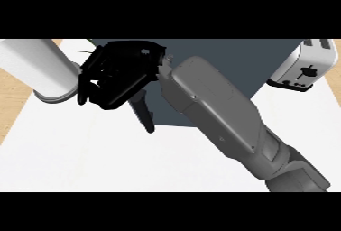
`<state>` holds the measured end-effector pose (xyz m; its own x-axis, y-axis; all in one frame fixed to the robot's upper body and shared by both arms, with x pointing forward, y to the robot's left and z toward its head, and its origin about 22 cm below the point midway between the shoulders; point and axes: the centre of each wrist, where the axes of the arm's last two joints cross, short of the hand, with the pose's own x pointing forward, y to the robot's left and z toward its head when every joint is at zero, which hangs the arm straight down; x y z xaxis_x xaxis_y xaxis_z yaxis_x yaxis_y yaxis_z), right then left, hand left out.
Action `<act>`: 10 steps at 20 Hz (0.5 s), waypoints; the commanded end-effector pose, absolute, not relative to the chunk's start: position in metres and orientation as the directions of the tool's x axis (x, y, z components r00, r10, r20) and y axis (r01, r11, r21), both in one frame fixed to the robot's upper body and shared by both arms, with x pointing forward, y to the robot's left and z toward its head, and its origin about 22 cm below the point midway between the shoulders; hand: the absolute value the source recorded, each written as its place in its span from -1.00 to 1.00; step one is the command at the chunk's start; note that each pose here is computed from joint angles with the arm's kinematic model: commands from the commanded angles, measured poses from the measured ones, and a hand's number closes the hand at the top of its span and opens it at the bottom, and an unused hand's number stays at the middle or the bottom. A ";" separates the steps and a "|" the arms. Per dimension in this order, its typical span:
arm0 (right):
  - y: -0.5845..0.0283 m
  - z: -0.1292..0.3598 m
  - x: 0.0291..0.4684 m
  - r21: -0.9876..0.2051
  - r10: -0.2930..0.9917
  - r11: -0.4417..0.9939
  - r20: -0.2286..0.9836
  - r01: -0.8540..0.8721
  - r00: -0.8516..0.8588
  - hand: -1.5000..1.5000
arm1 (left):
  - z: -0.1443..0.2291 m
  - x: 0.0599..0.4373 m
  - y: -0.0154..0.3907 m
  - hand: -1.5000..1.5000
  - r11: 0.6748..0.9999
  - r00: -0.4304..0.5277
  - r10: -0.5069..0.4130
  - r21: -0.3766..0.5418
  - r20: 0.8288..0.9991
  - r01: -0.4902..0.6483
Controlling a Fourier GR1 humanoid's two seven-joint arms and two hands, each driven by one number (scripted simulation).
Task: Pick up the wine, place it into the cabinet and close the cabinet
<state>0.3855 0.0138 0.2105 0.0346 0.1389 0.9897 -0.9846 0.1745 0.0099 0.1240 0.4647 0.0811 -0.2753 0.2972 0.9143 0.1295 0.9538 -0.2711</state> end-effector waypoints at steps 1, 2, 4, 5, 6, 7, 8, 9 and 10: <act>-0.001 0.189 0.406 0.089 0.089 0.259 0.989 -0.962 0.116 1.00 | 0.081 0.127 0.462 -1.00 0.943 -0.301 0.329 -0.293 0.895 0.160; 0.002 0.193 0.406 0.102 0.080 0.275 0.988 -0.956 0.128 1.00 | 0.086 0.130 0.466 -1.00 0.941 -0.313 0.332 -0.289 0.890 0.175; -0.009 0.180 0.413 0.110 0.068 0.299 0.988 -0.948 0.137 1.00 | 0.093 0.133 0.466 -1.00 0.942 -0.305 0.326 -0.280 0.895 0.186; -0.025 0.195 0.424 0.110 0.050 0.311 0.990 -0.944 0.132 1.00 | 0.082 0.125 0.467 -1.00 0.942 -0.294 0.327 -0.286 0.898 0.175; -0.039 0.184 0.426 0.106 0.053 0.341 0.990 -0.934 0.131 1.00 | 0.081 0.125 0.471 -1.00 0.941 -0.293 0.331 -0.292 0.897 0.170; -0.028 0.193 0.426 0.091 0.062 0.334 0.991 -0.938 0.118 1.00 | 0.078 0.124 0.466 -1.00 0.942 -0.297 0.328 -0.285 0.897 0.180; -0.054 0.200 0.434 0.072 0.051 0.383 0.994 -0.921 0.099 1.00 | 0.086 0.126 0.468 -1.00 0.943 -0.296 0.324 -0.281 0.898 0.178; -0.043 0.208 0.432 0.060 0.028 0.416 0.997 -0.908 0.079 1.00 | 0.086 0.128 0.473 -1.00 0.948 -0.313 0.313 -0.276 0.897 0.155; -0.051 0.210 0.435 0.055 0.021 0.441 0.997 -0.896 0.072 1.00 | 0.082 0.125 0.471 -1.00 0.945 -0.294 0.319 -0.279 0.901 0.168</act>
